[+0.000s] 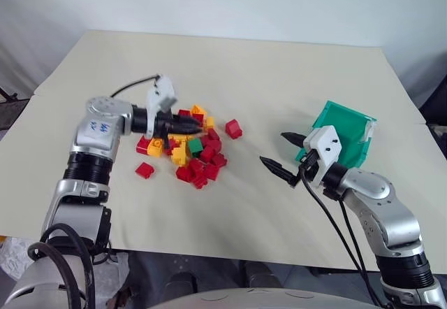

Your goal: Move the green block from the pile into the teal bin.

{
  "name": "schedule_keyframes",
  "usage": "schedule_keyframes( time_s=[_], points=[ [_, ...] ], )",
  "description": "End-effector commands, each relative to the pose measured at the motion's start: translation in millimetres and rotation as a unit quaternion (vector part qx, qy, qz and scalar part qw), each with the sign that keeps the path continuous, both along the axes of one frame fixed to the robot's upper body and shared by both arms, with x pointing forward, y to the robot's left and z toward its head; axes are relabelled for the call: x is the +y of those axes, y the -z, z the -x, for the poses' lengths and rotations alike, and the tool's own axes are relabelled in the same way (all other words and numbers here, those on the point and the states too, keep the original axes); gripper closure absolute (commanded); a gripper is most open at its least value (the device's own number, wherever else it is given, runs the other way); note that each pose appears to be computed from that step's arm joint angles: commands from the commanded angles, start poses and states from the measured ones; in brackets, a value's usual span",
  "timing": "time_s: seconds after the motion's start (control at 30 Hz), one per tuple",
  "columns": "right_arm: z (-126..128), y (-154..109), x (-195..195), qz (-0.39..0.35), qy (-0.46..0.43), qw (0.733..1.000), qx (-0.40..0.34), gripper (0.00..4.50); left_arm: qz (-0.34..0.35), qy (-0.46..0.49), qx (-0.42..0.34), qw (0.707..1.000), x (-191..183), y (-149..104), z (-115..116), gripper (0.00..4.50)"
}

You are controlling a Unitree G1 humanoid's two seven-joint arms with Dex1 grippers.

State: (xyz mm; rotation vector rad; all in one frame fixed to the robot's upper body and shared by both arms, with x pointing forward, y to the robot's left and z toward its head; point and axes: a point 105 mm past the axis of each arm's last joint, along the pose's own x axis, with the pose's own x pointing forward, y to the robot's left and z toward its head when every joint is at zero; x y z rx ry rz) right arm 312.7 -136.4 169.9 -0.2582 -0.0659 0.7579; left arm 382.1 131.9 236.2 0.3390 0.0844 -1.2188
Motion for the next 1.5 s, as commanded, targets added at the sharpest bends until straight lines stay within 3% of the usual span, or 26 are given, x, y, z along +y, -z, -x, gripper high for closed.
schedule_keyframes(
  time_s=[0.03,0.23,0.27,0.5,0.57,0.73,0.77,1.0,1.2,1.5],
  points=[
    [3.9,-13.3,-13.4,0.004,0.016,1.0,-0.024,0.0,0.015,0.036,-0.034,0.999,-11.0,-23.2,8.9,4.47],
    [5.4,-14.2,-22.7,0.01,0.027,0.999,-0.027,0.0,-0.033,0.027,-0.013,0.999,-11.0,0.7,4.6,4.47],
    [5.8,-13.9,-23.0,0.009,0.029,0.999,-0.027,0.0,-0.06,-0.001,-0.008,0.998,-4.4,9.8,-1.9,4.3],
    [7.4,-10.3,-20.4,0.005,0.029,0.999,-0.022,0.0,-0.162,-0.045,0.046,0.985,18.7,40.6,-5.2,2.43],
    [7.3,-9.6,-19.2,0.003,0.029,0.999,-0.021,0.0,-0.191,-0.053,0.066,0.978,23.5,47.7,-2.8,1.7],
    [5.6,-7.5,-14.2,-0.003,0.027,0.999,-0.021,0.0,-0.21,-0.055,0.085,0.972,18.2,59.0,-1.3,0.16],
    [5.0,-7.6,-14.2,-0.004,0.028,0.999,-0.022,0.0,-0.215,-0.054,0.089,0.971,16.7,61.3,-0.8,0.04],
    [5.3,-5.9,-13.8,-0.008,0.032,0.999,-0.023,0.0,-0.249,-0.058,0.094,0.962,10.1,75.6,-4.8,0.04],
    [5.6,-5.6,-13.8,-0.01,0.036,0.999,-0.025,0.0,-0.321,-0.069,0.076,0.941,13.2,94.1,-15.5,0.04],
    [6.9,-4.5,-14.1,-0.011,0.041,0.999,-0.025,0.0,-0.309,-0.089,0.092,0.943,21.2,93.5,-19.1,0.04]
  ],
)
